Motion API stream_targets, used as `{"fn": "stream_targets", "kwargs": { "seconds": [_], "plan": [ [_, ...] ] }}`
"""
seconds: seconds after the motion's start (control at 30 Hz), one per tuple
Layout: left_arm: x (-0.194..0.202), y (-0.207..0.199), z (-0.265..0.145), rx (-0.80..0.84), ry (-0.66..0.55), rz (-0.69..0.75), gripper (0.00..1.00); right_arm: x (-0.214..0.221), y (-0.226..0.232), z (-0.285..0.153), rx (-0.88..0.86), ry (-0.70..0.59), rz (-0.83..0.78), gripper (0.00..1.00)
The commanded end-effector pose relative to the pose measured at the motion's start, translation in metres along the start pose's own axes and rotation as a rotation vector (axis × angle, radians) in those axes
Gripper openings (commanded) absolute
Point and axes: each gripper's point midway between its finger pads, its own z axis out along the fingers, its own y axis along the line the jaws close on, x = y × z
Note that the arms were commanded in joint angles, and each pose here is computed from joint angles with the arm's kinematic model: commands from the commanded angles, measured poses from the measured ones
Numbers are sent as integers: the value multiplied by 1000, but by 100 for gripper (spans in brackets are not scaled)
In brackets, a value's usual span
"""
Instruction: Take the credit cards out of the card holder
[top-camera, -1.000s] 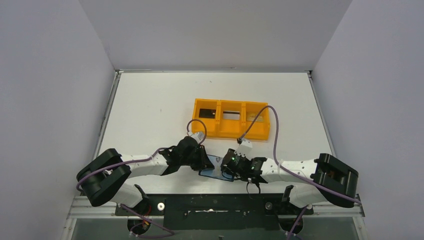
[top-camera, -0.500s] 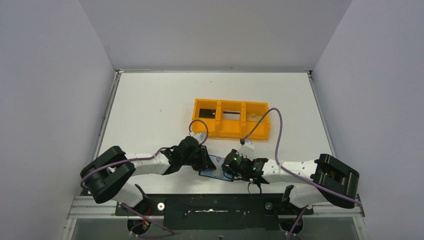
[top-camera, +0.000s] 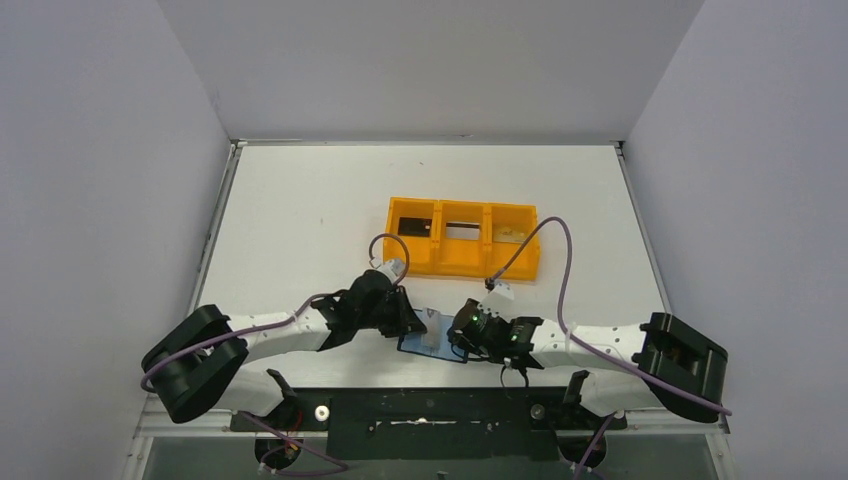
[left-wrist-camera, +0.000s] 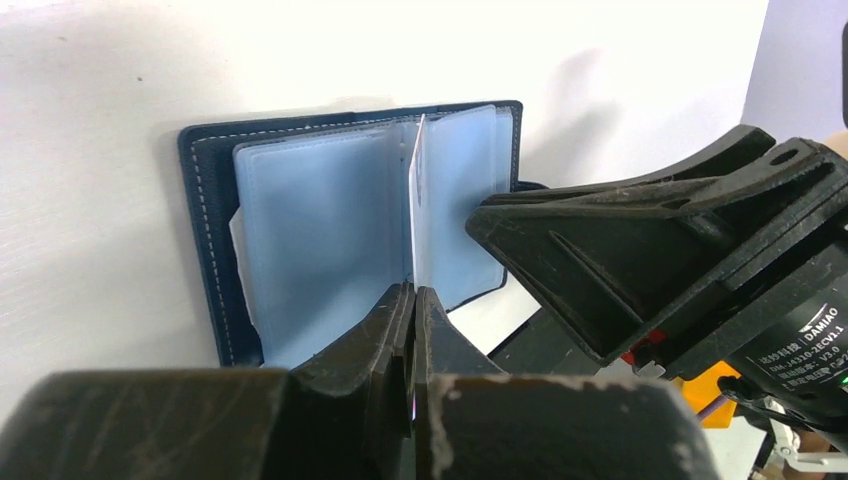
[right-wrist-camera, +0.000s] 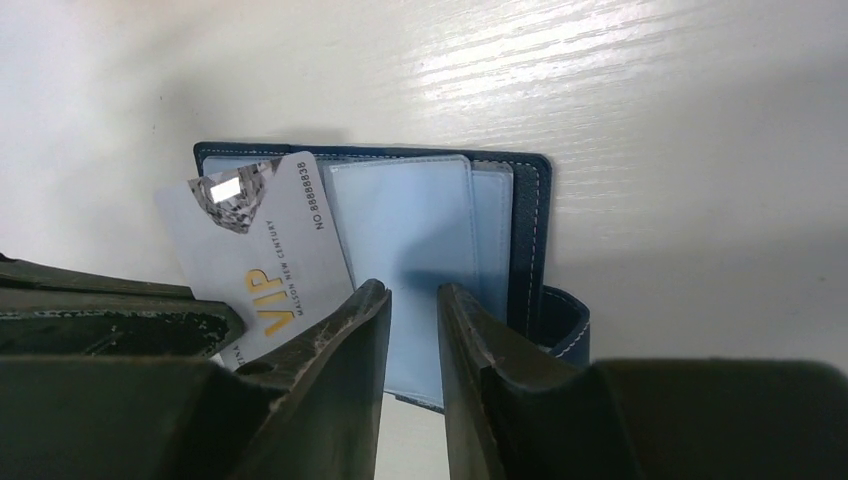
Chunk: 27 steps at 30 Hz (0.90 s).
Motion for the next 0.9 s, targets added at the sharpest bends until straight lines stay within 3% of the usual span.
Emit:
{"fn": "stream_targets", "kwargs": {
  "seconds": [0.0, 0.27, 0.53, 0.7, 0.87],
  "plan": [
    [-11, 2, -6, -18, -40, 28, 0, -13, -7, -6, 18, -49, -39, 28],
    [-22, 2, -18, -54, -92, 42, 0, -29, 46, -26, -185, -78, -59, 33],
    [-35, 3, -35, -54, -159, 25, 0, -23, 80, -18, -253, -33, -153, 28],
    [-38, 9, -41, -71, -180, 15, 0, -7, 85, -1, -253, 26, -189, 24],
    [-44, 14, -51, -92, -225, 1, 0, 0, 50, 14, -66, 66, -202, 19]
  ]
}}
